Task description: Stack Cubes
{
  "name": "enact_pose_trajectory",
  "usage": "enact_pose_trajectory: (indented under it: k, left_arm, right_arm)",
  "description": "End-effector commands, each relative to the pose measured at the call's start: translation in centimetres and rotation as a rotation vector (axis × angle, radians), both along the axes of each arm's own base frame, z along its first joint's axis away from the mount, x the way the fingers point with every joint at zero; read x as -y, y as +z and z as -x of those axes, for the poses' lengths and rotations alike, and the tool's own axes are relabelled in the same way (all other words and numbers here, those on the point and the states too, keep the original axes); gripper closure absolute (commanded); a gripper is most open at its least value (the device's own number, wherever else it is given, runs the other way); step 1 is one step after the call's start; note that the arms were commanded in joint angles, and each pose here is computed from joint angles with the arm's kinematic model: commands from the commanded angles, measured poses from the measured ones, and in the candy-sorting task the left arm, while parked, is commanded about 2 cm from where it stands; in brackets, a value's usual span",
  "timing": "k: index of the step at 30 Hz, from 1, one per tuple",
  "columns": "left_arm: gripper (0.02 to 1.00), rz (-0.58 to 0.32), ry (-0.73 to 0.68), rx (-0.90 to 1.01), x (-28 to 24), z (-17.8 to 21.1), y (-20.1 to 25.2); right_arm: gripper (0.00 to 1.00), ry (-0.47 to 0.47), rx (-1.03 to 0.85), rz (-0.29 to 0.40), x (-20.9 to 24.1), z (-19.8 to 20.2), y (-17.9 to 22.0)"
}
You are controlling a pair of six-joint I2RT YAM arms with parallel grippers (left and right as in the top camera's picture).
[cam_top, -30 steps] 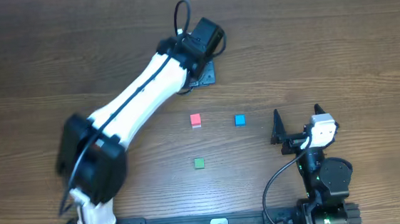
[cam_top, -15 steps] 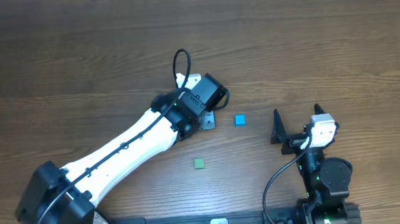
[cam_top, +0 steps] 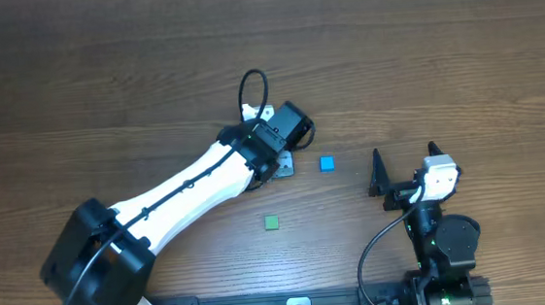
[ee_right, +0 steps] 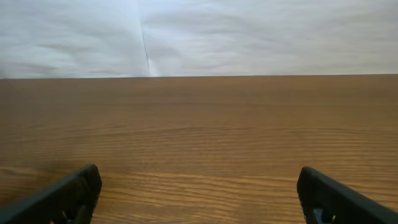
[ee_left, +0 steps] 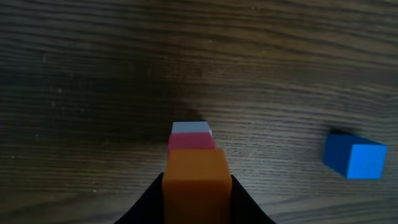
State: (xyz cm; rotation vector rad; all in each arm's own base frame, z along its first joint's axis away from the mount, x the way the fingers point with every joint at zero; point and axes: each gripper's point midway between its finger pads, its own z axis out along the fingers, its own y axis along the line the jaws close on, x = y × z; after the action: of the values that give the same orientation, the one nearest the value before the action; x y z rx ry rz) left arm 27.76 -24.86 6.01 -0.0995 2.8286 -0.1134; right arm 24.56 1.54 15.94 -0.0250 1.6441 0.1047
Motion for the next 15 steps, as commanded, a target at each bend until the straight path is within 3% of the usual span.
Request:
enact_pose_trajectory:
  k: [1, 15]
  left_arm:
    - [0.901, -0.012, 0.033, 0.002, -0.54, -0.41, -0.42]
    - [0.886, -0.024, 0.032, -0.010, -0.61, -0.34, -1.01]
  right_arm:
    - [0.007, -0.004, 0.000, 0.005, 0.03, -0.02, -0.26]
    - [0.007, -0.004, 0.000, 0.005, 0.03, -0.02, -0.25]
